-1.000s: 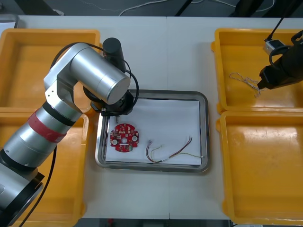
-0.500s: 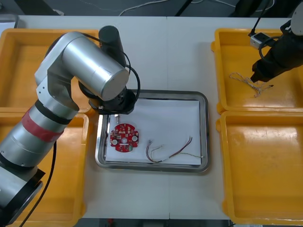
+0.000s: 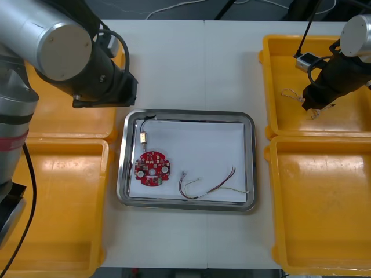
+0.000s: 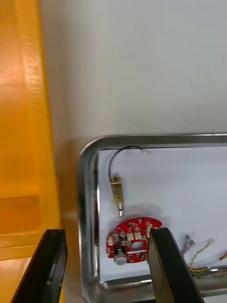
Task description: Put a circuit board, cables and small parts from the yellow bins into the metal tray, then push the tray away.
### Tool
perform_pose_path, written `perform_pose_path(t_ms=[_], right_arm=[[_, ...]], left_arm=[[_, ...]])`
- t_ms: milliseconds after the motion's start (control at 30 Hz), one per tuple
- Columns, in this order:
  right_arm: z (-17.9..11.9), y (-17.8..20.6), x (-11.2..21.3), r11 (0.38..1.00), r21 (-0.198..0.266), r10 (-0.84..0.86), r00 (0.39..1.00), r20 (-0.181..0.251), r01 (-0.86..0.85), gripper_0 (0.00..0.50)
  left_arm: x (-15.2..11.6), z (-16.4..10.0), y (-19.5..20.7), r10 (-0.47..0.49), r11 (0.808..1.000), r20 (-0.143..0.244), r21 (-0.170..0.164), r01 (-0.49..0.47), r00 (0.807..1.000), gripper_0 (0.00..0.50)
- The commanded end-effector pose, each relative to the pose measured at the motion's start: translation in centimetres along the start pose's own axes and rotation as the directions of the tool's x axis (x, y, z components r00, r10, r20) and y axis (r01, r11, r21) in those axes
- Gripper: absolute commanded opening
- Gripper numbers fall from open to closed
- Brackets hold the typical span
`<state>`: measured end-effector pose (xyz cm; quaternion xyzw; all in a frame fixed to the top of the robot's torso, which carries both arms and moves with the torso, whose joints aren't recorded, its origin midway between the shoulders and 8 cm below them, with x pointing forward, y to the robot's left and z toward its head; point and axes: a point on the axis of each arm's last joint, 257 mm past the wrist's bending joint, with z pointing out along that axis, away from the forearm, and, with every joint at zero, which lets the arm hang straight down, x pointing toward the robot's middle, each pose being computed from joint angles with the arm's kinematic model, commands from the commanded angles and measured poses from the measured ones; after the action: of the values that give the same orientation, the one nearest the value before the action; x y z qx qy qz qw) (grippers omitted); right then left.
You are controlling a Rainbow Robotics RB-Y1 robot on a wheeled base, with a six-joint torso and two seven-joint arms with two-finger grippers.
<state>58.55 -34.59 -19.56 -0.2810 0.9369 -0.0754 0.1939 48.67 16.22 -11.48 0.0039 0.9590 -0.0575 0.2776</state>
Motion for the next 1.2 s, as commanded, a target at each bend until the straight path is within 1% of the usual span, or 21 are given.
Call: perform_pose_path(t_ms=[33,200,233,267,333,433,467,567,700,767,800,867,900,933,967,1000,1033,1067,1100,1167,1200], right_arm=[[-1.0,0.1,-2.6,0.999,0.004,-0.05,0.998,0.046,0.05,0.5],[0.0,0.1,-2.6,0.999,0.003,-0.045,0.998,0.053,0.044,0.5],[0.3,0.1,-2.6,0.999,0.003,-0.044,0.997,0.057,0.044,0.5],[0.4,0.2,-2.6,0.999,0.003,-0.043,0.997,0.058,0.043,0.5],[0.6,0.2,-2.9,0.999,0.01,-0.047,0.997,0.066,0.047,0.5],[0.7,0.3,-3.2,0.999,0.015,-0.051,0.996,0.072,0.05,0.5],[0.8,0.2,-3.2,0.999,0.017,-0.051,0.996,0.073,0.05,0.5],[1.0,0.6,-3.3,0.999,0.012,-0.052,0.996,0.071,0.052,0.5],[1.8,0.8,-3.1,0.999,0.005,-0.044,0.996,0.071,0.044,0.5],[2.0,0.7,-3.2,0.999,0.006,-0.04,0.996,0.077,0.04,0.499],[2.0,0.6,-3.1,0.999,0.009,-0.042,0.996,0.076,0.041,0.486],[2.1,0.6,-3.0,0.999,0.01,-0.042,0.996,0.073,0.041,0.447],[2.1,0.7,-3.1,0.999,0.009,-0.044,0.996,0.073,0.043,0.382],[2.0,0.6,-3.0,0.999,0.01,-0.045,0.996,0.072,0.044,0.276],[2.0,0.6,-3.1,0.999,0.011,-0.043,0.996,0.074,0.043,0.224],[2.0,0.6,-3.0,0.999,0.01,-0.043,0.996,0.072,0.043,0.111],[2.0,0.7,-3.1,0.999,0.009,-0.043,0.996,0.073,0.042,0.019],[2.1,0.8,-3.1,0.999,0.008,-0.044,0.996,0.075,0.043,0.0],[2.0,0.7,-3.1,0.999,0.009,-0.044,0.996,0.073,0.044,0.0],[2.0,0.7,-3.1,0.999,0.009,-0.043,0.996,0.073,0.042,0.0],[2.0,0.7,-3.1,0.999,0.009,-0.043,0.996,0.073,0.042,0.0]], left_arm=[[-3.9,-2.9,4.0,0.056,0.996,0.075,-0.068,-0.051,0.996,0.5],[-5.3,-3.0,7.6,-0.033,0.994,0.069,-0.102,0.04,0.997,0.5],[-5.7,-3.0,8.7,-0.047,0.991,0.068,-0.119,0.055,0.997,0.5],[-5.9,-2.9,9.3,-0.056,0.99,0.066,-0.128,0.064,0.996,0.5],[-6.6,-2.8,11.6,-0.093,0.981,0.062,-0.165,0.102,0.994,0.5],[-6.9,-2.5,13.9,-0.133,0.971,0.044,-0.197,0.139,0.99,0.5],[-7.1,-2.4,14.4,-0.145,0.968,0.045,-0.2,0.151,0.988,0.5],[-8.5,-2.1,16.2,-0.194,0.958,0.076,-0.201,0.205,0.978,0.5],[-10.3,-1.7,18.1,-0.236,0.942,0.128,-0.215,0.259,0.963,0.5],[-11.0,-1.7,18.7,-0.256,0.935,0.152,-0.213,0.284,0.955,0.5],[-11.4,-1.8,19.1,-0.269,0.93,0.165,-0.21,0.3,0.949,0.5],[-12.0,-1.8,19.6,-0.289,0.924,0.181,-0.203,0.324,0.94,0.5],[-12.3,-1.8,19.7,-0.3,0.921,0.193,-0.196,0.337,0.934,0.5],[-12.7,-1.9,19.9,-0.316,0.916,0.204,-0.187,0.354,0.926,0.5],[-12.9,-1.9,20.0,-0.326,0.914,0.209,-0.178,0.363,0.922,0.5],[-13.2,-1.9,20.2,-0.341,0.91,0.223,-0.166,0.38,0.913,0.5],[-13.6,-2.0,20.4,-0.35,0.907,0.238,-0.156,0.391,0.906,0.5],[-13.7,-1.9,20.4,-0.352,0.906,0.241,-0.152,0.394,0.904,0.5],[-13.9,-1.8,20.5,-0.364,0.902,0.249,-0.145,0.406,0.897,0.5],[-14.6,-1.7,20.5,-0.409,0.883,0.276,-0.119,0.453,0.87,0.5],[-14.6,-1.6,20.5,-0.418,0.879,0.28,-0.114,0.462,0.864,0.5]])
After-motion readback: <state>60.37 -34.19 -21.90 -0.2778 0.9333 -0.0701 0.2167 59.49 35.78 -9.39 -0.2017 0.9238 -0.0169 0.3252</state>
